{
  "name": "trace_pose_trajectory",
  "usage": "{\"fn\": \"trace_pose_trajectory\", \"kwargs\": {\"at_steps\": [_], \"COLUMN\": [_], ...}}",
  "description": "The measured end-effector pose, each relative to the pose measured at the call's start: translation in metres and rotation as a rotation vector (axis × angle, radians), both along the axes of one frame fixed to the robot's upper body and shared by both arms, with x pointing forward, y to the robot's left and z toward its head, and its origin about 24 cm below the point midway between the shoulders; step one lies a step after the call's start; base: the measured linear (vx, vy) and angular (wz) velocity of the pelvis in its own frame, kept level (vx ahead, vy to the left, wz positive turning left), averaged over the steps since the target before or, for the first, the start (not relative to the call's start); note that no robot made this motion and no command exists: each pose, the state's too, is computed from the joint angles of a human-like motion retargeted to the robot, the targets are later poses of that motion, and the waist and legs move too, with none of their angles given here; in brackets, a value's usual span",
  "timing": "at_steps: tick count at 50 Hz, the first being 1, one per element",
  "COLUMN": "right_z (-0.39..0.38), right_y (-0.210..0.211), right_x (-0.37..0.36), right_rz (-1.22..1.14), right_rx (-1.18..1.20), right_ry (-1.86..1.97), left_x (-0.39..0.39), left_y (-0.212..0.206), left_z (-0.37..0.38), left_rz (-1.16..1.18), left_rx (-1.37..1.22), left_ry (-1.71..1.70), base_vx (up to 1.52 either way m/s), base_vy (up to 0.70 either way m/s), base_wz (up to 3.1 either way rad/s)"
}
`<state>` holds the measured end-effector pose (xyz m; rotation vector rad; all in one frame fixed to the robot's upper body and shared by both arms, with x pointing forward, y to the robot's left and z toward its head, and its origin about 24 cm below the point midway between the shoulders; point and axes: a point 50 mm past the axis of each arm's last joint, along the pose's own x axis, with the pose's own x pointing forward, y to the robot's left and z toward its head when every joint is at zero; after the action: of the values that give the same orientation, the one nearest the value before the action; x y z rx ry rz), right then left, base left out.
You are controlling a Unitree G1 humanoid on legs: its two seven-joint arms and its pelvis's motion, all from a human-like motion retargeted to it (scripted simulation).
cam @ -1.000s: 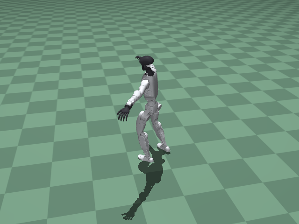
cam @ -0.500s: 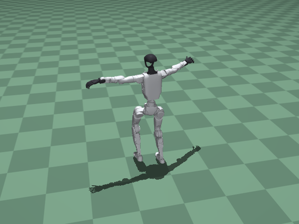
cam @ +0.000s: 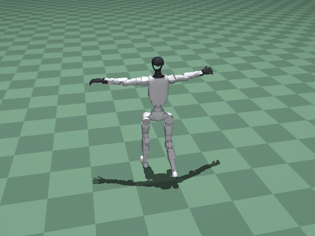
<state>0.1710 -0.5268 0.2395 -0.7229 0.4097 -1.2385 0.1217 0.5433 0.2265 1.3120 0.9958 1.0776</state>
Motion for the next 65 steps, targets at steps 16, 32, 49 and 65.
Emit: {"fn": "trace_pose_trajectory", "kwargs": {"at_steps": [16,32,49,65], "right_z": [-0.021,0.033,-0.035,0.006], "right_y": [0.007,0.001,0.019,0.014], "right_x": [0.014,0.001,0.037,0.032], "right_rz": [0.003,0.007,0.109,0.149], "right_rx": [0.07,0.042,0.171,0.119], "right_ry": [0.063,-0.163,-0.014,-0.007], "left_x": [0.066,0.01,0.025,0.04], "left_y": [-0.024,-0.005,-0.009,-0.014], "left_z": [0.011,0.057,-0.012,0.039], "left_rz": [-0.157,-0.011,-0.01,-0.082], "left_rx": [-0.068,-0.117,-0.297,-0.185], "left_ry": [0.107,-0.185,-0.117,-0.024], "base_vx": [-1.19,-1.23,-1.2,-1.14], "base_vy": [-0.27,-0.13,-0.42,-0.1], "base_wz": [0.39,-0.65,0.04,0.34]}}
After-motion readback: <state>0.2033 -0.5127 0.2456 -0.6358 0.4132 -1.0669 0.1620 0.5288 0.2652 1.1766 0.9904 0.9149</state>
